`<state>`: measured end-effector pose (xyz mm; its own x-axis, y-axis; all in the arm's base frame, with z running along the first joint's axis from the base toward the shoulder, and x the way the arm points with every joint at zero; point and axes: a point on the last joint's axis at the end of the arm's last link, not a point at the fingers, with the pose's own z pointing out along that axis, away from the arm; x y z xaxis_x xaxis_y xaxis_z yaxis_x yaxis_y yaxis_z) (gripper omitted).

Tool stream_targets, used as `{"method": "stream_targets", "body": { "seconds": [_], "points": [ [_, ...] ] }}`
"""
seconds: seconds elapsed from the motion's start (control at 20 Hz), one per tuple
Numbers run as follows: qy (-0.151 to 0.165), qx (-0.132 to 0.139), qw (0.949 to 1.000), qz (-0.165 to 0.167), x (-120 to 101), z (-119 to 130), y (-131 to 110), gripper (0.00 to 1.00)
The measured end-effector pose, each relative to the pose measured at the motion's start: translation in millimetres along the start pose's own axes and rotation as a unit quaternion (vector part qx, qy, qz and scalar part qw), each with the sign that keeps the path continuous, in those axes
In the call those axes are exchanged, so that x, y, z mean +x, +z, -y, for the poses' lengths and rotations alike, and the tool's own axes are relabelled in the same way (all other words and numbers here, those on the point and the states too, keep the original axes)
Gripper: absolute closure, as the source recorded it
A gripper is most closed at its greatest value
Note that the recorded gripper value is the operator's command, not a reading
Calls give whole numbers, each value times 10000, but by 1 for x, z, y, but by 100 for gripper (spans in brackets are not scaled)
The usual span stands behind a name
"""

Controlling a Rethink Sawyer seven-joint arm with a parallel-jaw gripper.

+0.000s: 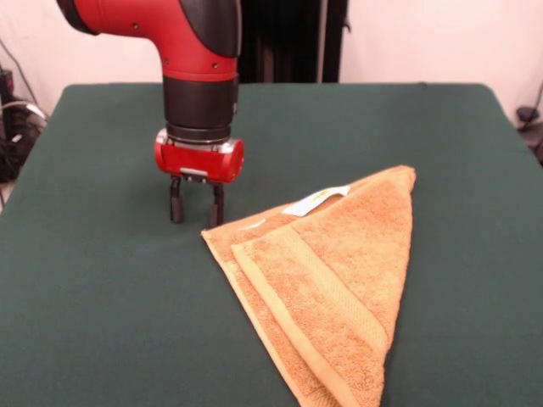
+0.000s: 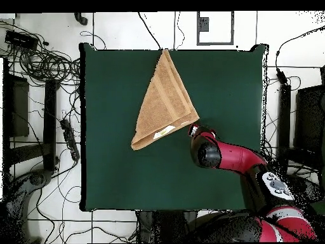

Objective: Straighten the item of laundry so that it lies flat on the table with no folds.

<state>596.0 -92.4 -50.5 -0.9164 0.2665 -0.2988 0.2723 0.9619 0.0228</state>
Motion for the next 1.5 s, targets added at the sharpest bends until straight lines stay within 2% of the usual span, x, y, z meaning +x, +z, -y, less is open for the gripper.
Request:
{"method": "stream_targets", "body": {
  "seconds": [0.45, 0.75, 0.95, 1.5],
  "points": [
    [-73, 40, 10000, 9, 0, -8, -4, 0],
    [-201, 30, 9998, -76, -7, -36, -23, 0],
    [-218, 46, 9996, -163, -19, -53, -41, 0],
    [-169, 36, 9995, -272, -14, -56, -38, 0]
  ]
}}
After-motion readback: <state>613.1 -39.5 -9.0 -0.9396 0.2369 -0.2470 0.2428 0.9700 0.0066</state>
